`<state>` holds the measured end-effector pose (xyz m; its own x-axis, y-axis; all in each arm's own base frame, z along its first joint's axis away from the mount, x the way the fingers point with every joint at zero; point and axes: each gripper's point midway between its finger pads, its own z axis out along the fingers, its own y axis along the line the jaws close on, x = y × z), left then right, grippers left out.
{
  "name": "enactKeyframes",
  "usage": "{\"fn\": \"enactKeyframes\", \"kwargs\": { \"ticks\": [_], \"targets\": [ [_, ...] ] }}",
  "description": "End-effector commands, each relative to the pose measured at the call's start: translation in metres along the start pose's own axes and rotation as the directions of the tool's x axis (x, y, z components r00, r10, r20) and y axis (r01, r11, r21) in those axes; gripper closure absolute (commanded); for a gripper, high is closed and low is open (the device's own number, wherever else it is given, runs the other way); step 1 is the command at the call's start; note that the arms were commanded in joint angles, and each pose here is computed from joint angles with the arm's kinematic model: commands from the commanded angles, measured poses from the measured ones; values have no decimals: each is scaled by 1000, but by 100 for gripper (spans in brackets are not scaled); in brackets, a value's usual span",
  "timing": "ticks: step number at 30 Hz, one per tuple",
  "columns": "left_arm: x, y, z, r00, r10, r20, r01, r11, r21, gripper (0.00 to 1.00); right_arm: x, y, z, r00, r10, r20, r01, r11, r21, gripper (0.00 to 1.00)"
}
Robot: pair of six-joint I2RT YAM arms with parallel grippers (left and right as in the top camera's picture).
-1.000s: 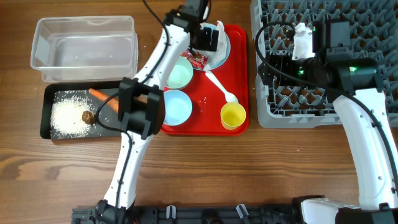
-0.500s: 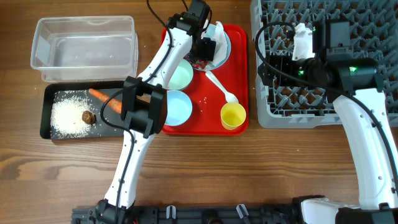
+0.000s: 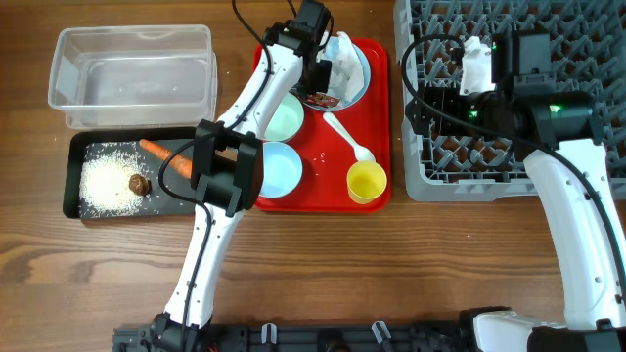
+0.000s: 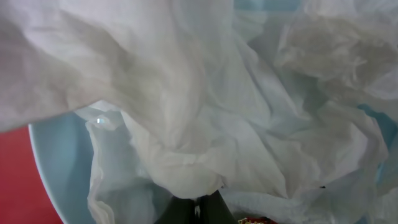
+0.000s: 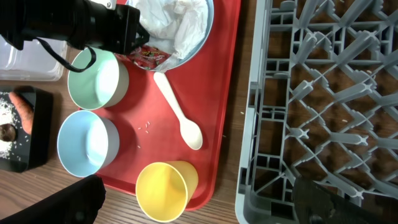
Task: Sort waste into correct bins and load items into the dishwasher rack
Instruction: 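Grasp the tissue and drop it into the clear plastic bin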
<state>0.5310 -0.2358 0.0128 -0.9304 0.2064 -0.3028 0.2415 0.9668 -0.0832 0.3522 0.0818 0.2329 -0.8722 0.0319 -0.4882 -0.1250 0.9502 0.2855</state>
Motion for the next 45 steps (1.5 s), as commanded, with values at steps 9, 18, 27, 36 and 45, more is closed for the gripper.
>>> {"fn": "enactKeyframes", "kwargs": {
  "ticks": [9,18,27,36,45],
  "targets": [
    [-51,-5,-132,969,-76,235,62,996,68,96,-7,6,-11,999,-3,35,3,1000,-23,0],
    [-65,25,-193,934,-134,331,116,990,75,96,-7,6,-11,999,-3,35,4,1000,-23,0],
    [-52,122,-231,892,-292,347,314,949,-10,96,-7,6,-7,1000,-1,27,2,1000,-22,0],
    [6,254,-240,801,-531,276,580,803,-138,96,-11,6,-7,999,-5,43,6,1000,-24,0],
    [65,303,-222,745,-650,149,666,714,-216,96,-15,7,-7,998,-8,57,10,1000,-26,0]
  ]
}}
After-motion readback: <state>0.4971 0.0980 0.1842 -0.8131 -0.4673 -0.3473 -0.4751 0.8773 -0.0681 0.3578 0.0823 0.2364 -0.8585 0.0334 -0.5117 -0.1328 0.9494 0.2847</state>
